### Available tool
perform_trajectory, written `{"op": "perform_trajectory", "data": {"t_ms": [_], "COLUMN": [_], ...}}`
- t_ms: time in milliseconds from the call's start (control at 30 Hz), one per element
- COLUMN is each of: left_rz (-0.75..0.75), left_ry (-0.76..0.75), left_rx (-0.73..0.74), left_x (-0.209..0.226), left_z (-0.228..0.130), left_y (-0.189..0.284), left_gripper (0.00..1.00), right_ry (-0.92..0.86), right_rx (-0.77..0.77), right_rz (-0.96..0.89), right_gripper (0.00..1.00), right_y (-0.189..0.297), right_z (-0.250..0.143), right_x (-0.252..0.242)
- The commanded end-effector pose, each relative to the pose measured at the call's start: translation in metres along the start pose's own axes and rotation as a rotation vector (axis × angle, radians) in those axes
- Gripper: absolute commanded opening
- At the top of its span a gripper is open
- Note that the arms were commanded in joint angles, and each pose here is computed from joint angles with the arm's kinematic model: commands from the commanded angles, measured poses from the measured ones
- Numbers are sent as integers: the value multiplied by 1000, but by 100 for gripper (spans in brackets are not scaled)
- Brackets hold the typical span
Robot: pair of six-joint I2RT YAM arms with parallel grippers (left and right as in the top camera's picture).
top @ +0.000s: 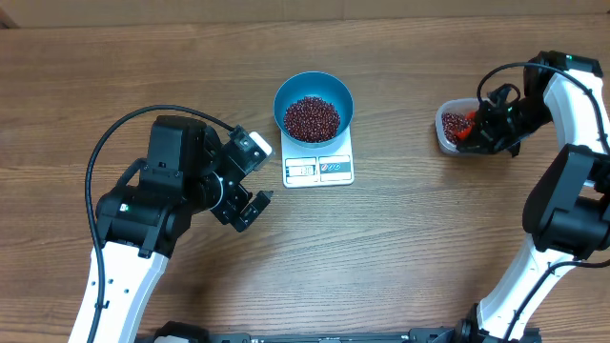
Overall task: Scoop item into bowl and weigh 150g on scale
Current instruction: 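Drag the red scoop through the beans in the tub to fill it, then lift the filled red scoop up out of the tub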
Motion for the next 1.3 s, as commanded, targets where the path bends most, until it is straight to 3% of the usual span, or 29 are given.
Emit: {"op": "perform_trajectory", "data": {"t_ms": [0,333,733,1267], "left_rz": [9,9,9,9], "left_ry": [7,7,7,7], "left_rx": [-22,-22,-22,-22], "left_x": [1,1,1,1], "left_z": [6,6,6,6], "left_y": [5,5,5,5], "left_gripper": [100,100,100,100], "right_ry": [-19,-81,-2,134], "right_rx": [4,-25,62,33], "right_rz": [-55,-85,-94,299], "right_gripper": [4,4,4,4], "right_y": [0,1,-29,-22], "right_z": [3,8,9,11], "right_x": [-6,-6,24,18]}}
Point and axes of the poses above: each gripper's point midway between its finger pads, its own y axis back along the fingers, its own x axis along the line the jaws close on, z = x × y, the point moved 9 cm from there along y, back along the fingers, and after that the axes turned 13 degrees about y, right-handed, at the moved point
